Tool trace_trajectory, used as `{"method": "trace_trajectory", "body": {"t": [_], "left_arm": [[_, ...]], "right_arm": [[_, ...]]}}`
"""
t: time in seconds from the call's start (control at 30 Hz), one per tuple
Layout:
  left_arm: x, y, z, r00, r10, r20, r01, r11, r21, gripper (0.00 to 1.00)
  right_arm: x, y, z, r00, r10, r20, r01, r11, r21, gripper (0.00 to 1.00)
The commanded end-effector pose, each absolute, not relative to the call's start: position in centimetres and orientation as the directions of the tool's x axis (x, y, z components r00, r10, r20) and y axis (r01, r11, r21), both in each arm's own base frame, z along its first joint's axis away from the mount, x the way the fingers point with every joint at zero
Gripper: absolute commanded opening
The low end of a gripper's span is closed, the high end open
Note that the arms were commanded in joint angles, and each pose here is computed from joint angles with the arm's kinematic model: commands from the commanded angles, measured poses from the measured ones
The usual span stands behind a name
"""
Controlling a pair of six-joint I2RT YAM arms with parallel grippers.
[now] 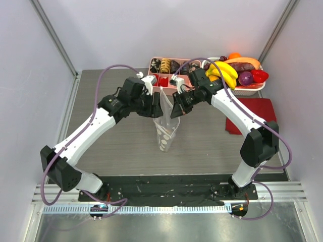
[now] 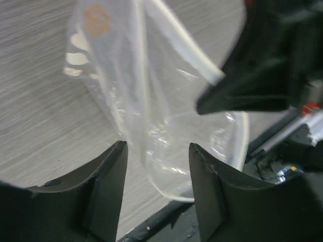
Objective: Place the food in the zip-top bag and seal the zipper
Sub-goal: Open the zipper of the food storage bag.
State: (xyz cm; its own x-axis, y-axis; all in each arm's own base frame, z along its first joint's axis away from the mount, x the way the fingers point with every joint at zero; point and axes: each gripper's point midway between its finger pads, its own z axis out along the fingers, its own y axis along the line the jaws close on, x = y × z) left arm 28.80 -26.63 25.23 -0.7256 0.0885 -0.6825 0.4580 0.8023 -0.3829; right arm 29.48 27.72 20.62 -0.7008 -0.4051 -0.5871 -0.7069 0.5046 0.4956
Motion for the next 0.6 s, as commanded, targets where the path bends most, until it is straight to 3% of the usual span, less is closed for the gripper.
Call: {"method": "trace_trajectory", "body": {"t": [0.0,0.07,0.1,0.2,0.27,0.3,0.37,0.4,0.5,0.57], "left_arm": [[31.4,-25.1,24.5,-0.694,0.087,-0.715,0.401,0.872,-0.282,0.47],[31.7,-24.9,24.5,-0.689,0.097,-0.718,0.397,0.879,-0.262,0.36],[31.7,-24.7,24.6,-0.688,0.102,-0.719,0.396,0.882,-0.254,0.24],[31.5,-24.2,24.4,-0.693,0.114,-0.712,0.392,0.888,-0.241,0.00],[31.4,-24.0,24.2,-0.703,0.108,-0.703,0.381,0.892,-0.245,0.00],[31.4,-24.0,24.1,-0.709,0.105,-0.697,0.377,0.892,-0.249,0.00],[31.3,-24.3,23.8,-0.722,0.102,-0.684,0.375,0.889,-0.263,0.00],[31.2,-24.5,23.8,-0.727,0.104,-0.679,0.380,0.885,-0.271,0.00],[31.5,-24.8,23.7,-0.735,0.115,-0.668,0.384,0.883,-0.270,0.00],[31.7,-24.9,23.6,-0.741,0.121,-0.661,0.382,0.885,-0.267,0.00]], "right_arm": [[29.5,28.1,22.0,-0.663,-0.401,-0.632,-0.741,0.473,0.476,0.01],[29.7,27.8,21.7,-0.656,-0.411,-0.634,-0.745,0.486,0.456,0.01],[29.6,27.6,21.5,-0.656,-0.418,-0.628,-0.745,0.493,0.450,0.01],[30.3,26.7,21.1,-0.648,-0.427,-0.630,-0.744,0.529,0.407,0.01],[31.4,25.8,21.3,-0.651,-0.412,-0.637,-0.731,0.565,0.382,0.07],[32.1,25.7,22.2,-0.639,-0.399,-0.658,-0.734,0.570,0.368,0.24],[33.7,24.3,23.6,-0.629,-0.364,-0.687,-0.724,0.598,0.345,0.47],[34.9,23.9,25.2,-0.604,-0.344,-0.719,-0.726,0.610,0.318,0.70],[38.1,20.9,28.9,-0.515,-0.343,-0.786,-0.730,0.656,0.192,0.93],[40.5,17.9,30.2,-0.422,-0.425,-0.801,-0.735,0.677,0.028,0.95]]}}
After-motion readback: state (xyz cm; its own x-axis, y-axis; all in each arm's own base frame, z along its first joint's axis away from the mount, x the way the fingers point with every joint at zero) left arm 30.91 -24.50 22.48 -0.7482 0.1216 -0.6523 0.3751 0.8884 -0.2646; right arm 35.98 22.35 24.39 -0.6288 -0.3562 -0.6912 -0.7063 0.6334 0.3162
